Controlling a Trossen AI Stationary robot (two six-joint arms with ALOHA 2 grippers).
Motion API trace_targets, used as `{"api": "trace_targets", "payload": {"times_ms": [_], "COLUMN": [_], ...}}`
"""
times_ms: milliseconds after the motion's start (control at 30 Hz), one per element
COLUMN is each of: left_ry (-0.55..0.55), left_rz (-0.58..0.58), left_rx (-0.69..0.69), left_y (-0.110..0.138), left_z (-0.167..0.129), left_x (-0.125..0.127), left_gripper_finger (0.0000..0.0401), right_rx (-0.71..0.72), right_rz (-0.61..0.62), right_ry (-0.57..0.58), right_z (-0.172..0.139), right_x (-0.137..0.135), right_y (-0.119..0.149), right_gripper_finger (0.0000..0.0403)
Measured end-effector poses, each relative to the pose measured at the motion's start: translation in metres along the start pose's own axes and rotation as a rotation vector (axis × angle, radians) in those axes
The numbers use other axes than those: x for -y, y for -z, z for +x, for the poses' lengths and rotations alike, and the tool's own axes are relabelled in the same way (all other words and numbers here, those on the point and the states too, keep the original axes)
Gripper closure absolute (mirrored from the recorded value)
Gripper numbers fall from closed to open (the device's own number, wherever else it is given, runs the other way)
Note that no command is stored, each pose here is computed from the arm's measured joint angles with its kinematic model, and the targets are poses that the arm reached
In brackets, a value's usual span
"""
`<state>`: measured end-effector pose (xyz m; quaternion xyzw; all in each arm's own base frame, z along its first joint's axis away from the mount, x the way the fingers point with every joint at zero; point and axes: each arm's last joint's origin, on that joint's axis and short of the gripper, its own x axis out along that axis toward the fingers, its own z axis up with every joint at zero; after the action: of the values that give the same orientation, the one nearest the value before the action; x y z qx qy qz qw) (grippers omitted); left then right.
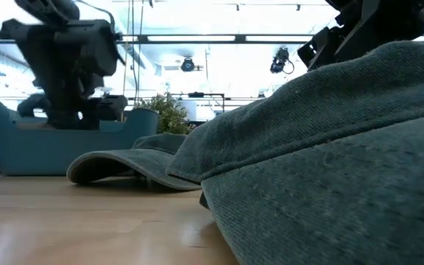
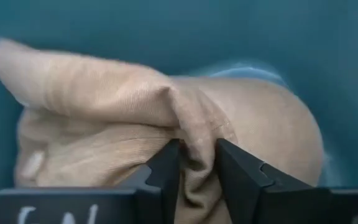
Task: Pick & Place hat
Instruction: Put the left brown cap into the blue bin, then put the brown cap into the blue bin
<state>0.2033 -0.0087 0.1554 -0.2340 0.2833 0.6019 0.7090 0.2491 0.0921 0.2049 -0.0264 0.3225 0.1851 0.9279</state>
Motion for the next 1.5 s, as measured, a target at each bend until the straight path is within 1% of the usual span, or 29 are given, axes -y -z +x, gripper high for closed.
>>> {"api": "trace_targets", "payload": {"times_ms": [100,233,333,467,567,667,767,867,1133,1233,1400,1500], "left_ry": [0.008,0.069,0.109,0.129,0.129,0.132,0.14,0.153,0.207,0.223,0.259,0.275], "left_rz": [0.079,0.16,0.195,0.21,0.234,0.269,0.276,0.282,0.289,0.285,0.266,0.253], "left_rx": [0.0,0.019,0.032,0.063,0.069,0.073,0.073,0.075,0.081,0.082,0.086,0.088], "left_y": [-0.014,-0.032,-0.042,-0.048,-0.048,-0.047,-0.045,-0.043,-0.036,-0.034,-0.032,-0.031], "left_z": [-0.013,-0.031,-0.041,-0.046,-0.046,-0.047,-0.049,-0.051,-0.06,-0.063,-0.066,-0.067], "left_x": [0.01,0.027,0.036,0.041,0.041,0.041,0.042,0.042,0.045,0.046,0.049,0.051], "left_gripper_finger": [0.0282,0.0282,0.0284,0.0284,0.0284,0.0284,0.0284,0.0284,0.0284,0.0284,0.0284,0.0284], "right_rx": [0.0,0.0,0.0,0.0,-0.006,-0.058,-0.122,-0.186,-0.367,-0.443,-0.479,-0.51], "right_rz": [0.018,0.05,0.049,0.046,0.084,0.135,0.225,0.295,0.53,0.613,0.678,0.686], "right_ry": [0.0,-0.001,-0.003,-0.012,-0.03,-0.056,-0.076,-0.069,-0.076,-0.094,-0.103,-0.099], "right_z": [0.0,0.0,0.0,0.0,0.0,0.0,0.0,-0.002,-0.01,-0.015,-0.02,-0.024], "right_x": [0.0,0.0,-0.001,-0.004,-0.01,-0.021,-0.033,-0.046,-0.079,-0.092,-0.11,-0.116], "right_y": [0.0,0.0,0.0,0.0,0.001,0.006,0.013,0.02,0.04,0.047,0.053,0.057], "right_gripper_finger": [0.0227,0.0227,0.0227,0.0227,0.0227,0.0227,0.0227,0.0227,0.0227,0.0227,0.0227,0.0227]}}
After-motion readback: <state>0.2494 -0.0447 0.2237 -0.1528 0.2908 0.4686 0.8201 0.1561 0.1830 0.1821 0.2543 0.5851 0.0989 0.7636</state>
